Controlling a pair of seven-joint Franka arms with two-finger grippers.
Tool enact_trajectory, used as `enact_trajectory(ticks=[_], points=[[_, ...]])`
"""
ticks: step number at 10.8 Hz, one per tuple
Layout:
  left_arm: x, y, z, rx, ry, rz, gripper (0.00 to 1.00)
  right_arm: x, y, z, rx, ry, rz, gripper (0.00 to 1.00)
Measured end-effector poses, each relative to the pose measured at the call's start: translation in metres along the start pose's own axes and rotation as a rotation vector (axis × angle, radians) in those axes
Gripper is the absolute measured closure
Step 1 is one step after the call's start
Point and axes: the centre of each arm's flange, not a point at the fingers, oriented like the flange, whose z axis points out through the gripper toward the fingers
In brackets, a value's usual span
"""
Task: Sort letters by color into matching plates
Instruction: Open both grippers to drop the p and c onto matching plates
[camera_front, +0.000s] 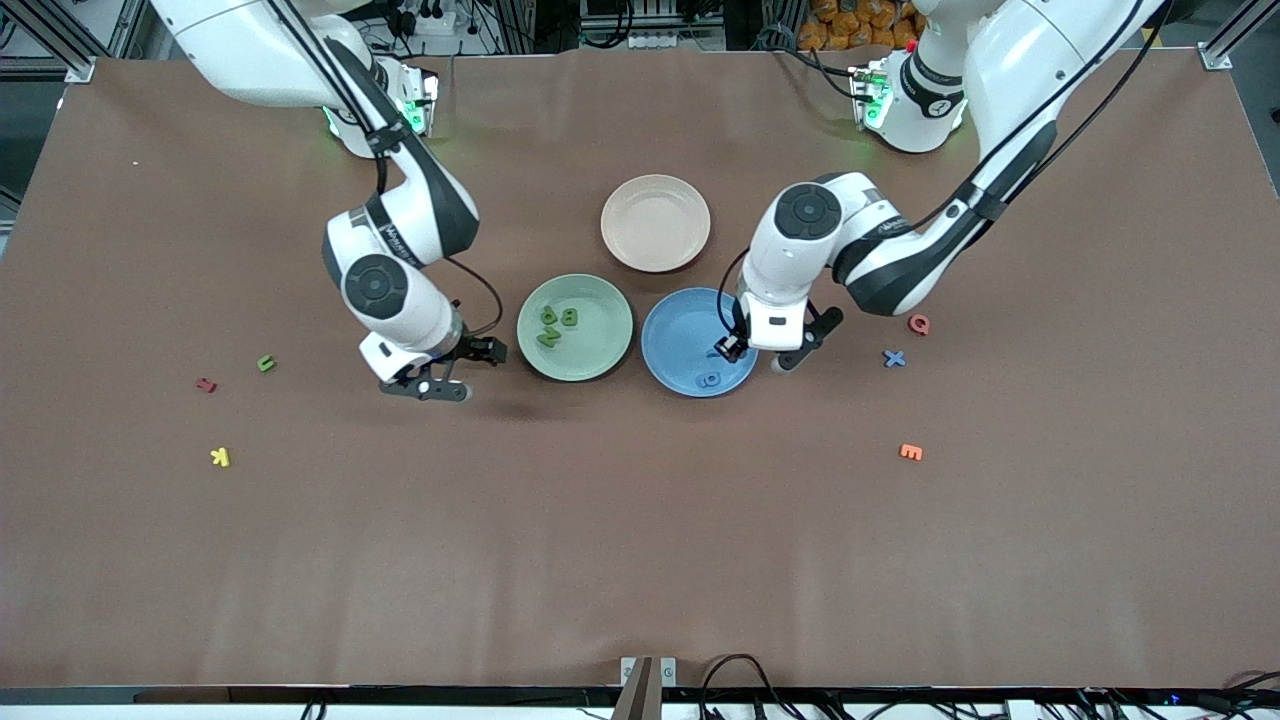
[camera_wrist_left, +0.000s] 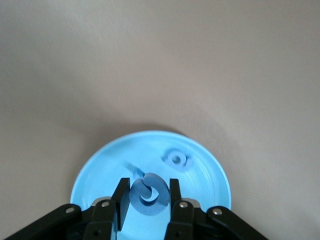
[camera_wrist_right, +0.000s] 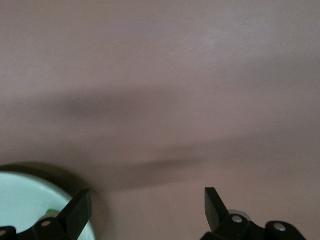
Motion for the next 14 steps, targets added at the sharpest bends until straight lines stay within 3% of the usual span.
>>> enact_trajectory(ticks=[6, 10, 14], points=[[-0.049, 0.015, 0.003, -0.009, -0.025, -0.053, 0.64, 0.06, 0.127, -0.012, 0.03, 0.012, 0.17, 0.0], [-0.052, 0.024, -0.002, -0.026, -0.027, -0.066, 0.61, 0.085, 0.219, -0.02, 0.05, 0.026, 0.326, 0.0], [-0.042, 0.029, -0.002, -0.032, -0.013, -0.084, 0.11, 0.089, 0.301, -0.013, 0.033, 0.016, 0.461, 0.0]])
